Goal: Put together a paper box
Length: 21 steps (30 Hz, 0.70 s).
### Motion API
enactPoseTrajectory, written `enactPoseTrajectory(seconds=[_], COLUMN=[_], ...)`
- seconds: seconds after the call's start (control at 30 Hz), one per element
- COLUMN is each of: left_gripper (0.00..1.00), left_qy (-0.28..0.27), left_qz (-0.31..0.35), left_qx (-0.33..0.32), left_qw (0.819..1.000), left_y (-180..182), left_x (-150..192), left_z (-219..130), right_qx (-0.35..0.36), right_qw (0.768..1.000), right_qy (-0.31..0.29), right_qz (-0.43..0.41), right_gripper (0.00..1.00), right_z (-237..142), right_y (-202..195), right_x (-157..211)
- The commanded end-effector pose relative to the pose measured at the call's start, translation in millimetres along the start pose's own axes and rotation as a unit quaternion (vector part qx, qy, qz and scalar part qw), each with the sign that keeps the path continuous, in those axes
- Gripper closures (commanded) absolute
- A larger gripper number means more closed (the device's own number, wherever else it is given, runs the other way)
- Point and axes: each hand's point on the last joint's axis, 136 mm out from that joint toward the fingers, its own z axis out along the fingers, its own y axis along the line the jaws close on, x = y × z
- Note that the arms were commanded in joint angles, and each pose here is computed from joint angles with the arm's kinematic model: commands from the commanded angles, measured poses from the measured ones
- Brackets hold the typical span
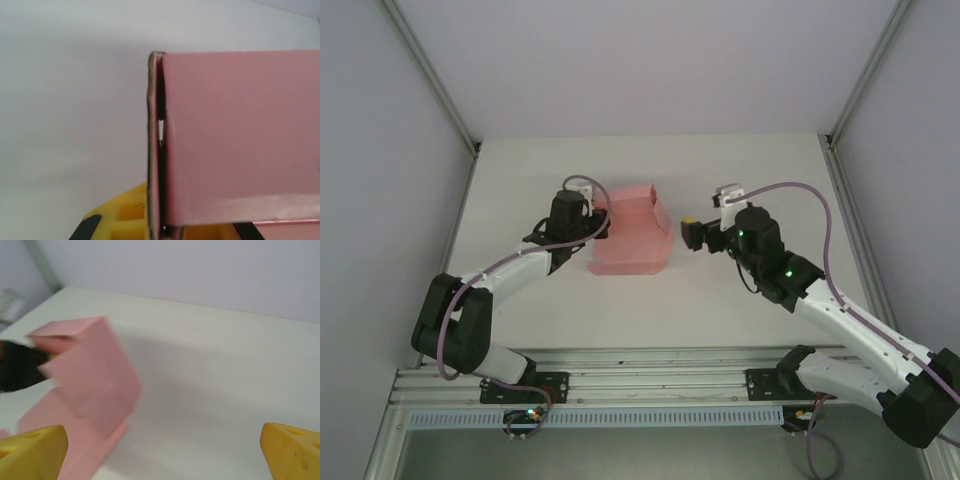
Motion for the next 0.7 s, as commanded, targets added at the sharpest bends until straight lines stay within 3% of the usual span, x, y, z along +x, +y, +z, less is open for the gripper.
enactPoseTrajectory(seconds=[0.0,0.1,0.43,0.67], left_gripper=[1.0,1.0,1.0,1.0], left_qy=[-0.017,-0.015,-0.005,-0.004], left_qz=[0.013,0.012,0.019,0.024], left_qx=[0.028,0.045,0.056,0.052], left_qw=[0.999,0.999,0.998,0.998], left_y=[-13,-18,-26,-26], left_x=[-15,-14,-13,-12], left_z=[0,3,5,5], right_qx=[0.003,-0.067,-0.085,-0.158], right_qw=[1.0,0.995,0.983,0.97], right_qy=[0.014,0.028,0.067,0.11], right_qz=[0.005,-0.069,-0.147,-0.149], right_gripper=[0.0,0.03,0.34,0.34], right_z=[5,17,61,66], right_y=[-11,14,27,52], right_x=[6,9,6,20])
